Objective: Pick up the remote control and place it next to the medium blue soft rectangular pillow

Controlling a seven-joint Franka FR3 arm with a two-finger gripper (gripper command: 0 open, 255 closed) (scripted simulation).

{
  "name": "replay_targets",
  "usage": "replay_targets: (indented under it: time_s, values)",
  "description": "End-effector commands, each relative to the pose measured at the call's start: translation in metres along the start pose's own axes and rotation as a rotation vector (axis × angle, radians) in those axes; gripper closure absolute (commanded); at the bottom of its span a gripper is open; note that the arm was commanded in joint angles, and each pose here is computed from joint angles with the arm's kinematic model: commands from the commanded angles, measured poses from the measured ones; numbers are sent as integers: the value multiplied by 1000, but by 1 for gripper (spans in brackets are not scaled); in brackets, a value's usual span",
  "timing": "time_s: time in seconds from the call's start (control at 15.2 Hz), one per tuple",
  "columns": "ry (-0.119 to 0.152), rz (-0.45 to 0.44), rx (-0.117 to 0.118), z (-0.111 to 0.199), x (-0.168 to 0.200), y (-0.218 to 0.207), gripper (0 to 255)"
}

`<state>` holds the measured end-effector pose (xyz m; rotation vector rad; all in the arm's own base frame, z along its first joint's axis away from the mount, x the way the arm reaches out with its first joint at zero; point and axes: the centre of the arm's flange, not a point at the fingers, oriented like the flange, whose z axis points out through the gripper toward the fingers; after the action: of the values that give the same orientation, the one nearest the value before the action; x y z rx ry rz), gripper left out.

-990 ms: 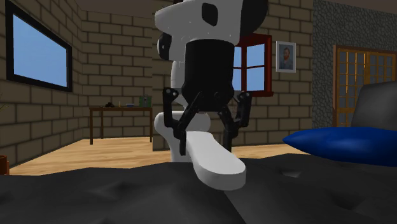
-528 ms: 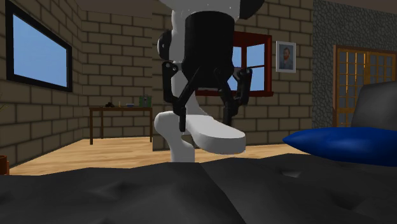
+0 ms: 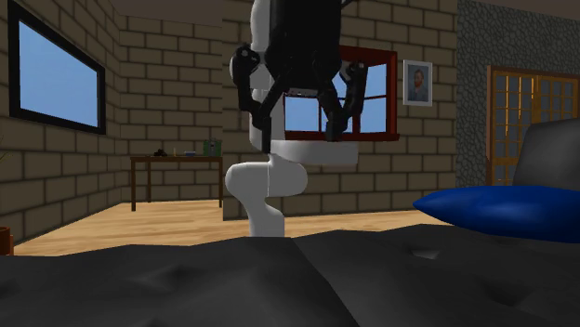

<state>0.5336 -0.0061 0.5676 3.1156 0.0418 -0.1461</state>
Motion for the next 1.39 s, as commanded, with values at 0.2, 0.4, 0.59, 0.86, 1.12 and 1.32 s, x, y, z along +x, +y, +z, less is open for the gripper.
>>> replay_targets:
  time_s: [0.2,0.4,0.59,0.86,1.12,1.32]
  values:
    - [0,0,0,-13,-2,-26,255]
    - [0,0,0,-14,-3,-66,255]
    - [0,0,0,-15,-5,-105,255]
    - [0,0,0,-16,-7,-158,255]
    - [0,0,0,-17,-9,-211,255]
    - [0,0,0,-18,-10,-250,255]
